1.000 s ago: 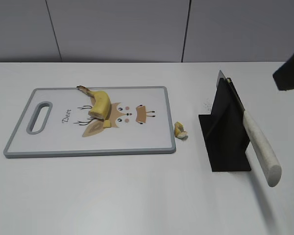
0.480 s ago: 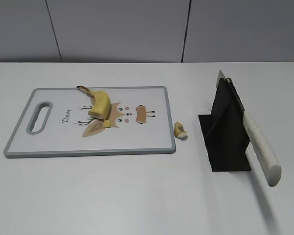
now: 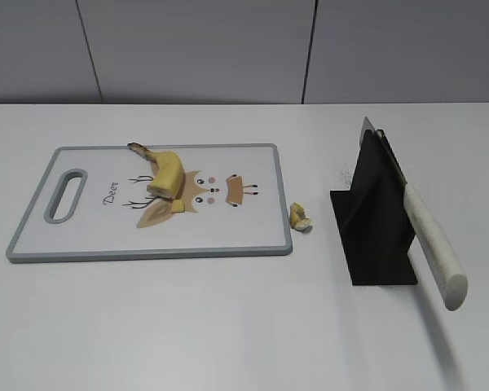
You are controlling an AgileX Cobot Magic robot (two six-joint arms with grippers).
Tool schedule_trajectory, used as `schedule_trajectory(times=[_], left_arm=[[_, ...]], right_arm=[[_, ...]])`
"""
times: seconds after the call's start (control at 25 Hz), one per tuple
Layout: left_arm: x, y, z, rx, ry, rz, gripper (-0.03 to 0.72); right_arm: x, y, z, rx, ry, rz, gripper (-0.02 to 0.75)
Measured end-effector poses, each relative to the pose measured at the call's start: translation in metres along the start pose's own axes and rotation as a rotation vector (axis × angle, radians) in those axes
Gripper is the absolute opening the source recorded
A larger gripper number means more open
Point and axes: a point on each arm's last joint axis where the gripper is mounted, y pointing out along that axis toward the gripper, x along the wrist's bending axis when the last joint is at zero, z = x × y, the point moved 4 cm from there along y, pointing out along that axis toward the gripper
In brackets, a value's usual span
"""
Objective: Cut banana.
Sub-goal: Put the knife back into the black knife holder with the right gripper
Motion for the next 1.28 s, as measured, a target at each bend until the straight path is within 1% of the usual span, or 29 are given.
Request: schedule_trajectory(times=[0.24,0.6,1.0,1.2,1.28], left_arm=[[0.0,0.0,0.0,0.0,0.0,0.0,0.591],[0.0,0.0,0.0,-0.001,0.0,0.0,0.591],[0.0,0.0,0.0,-0.001,0.0,0.0,0.591],[0.0,0.0,0.0,-0.001,0.0,-0.001,0.591],[0.0,0.0,0.0,-0.001,0.0,-0.001,0.591]], right_arm=[[0.005,-0.003,0.027,-0.002,-0.004,-0.005,0.586],[0.009,-0.022,0.034,-0.145,-0.014,0.006,0.586],[0.013,-0.047,0.047,-0.333,-0.027,0.036,0.586],[0.013,-0.047,0.047,-0.342,0.007,0.07,0.586],[0.012,-0.047,0.046,-0.34,0.028,0.101,0.586]])
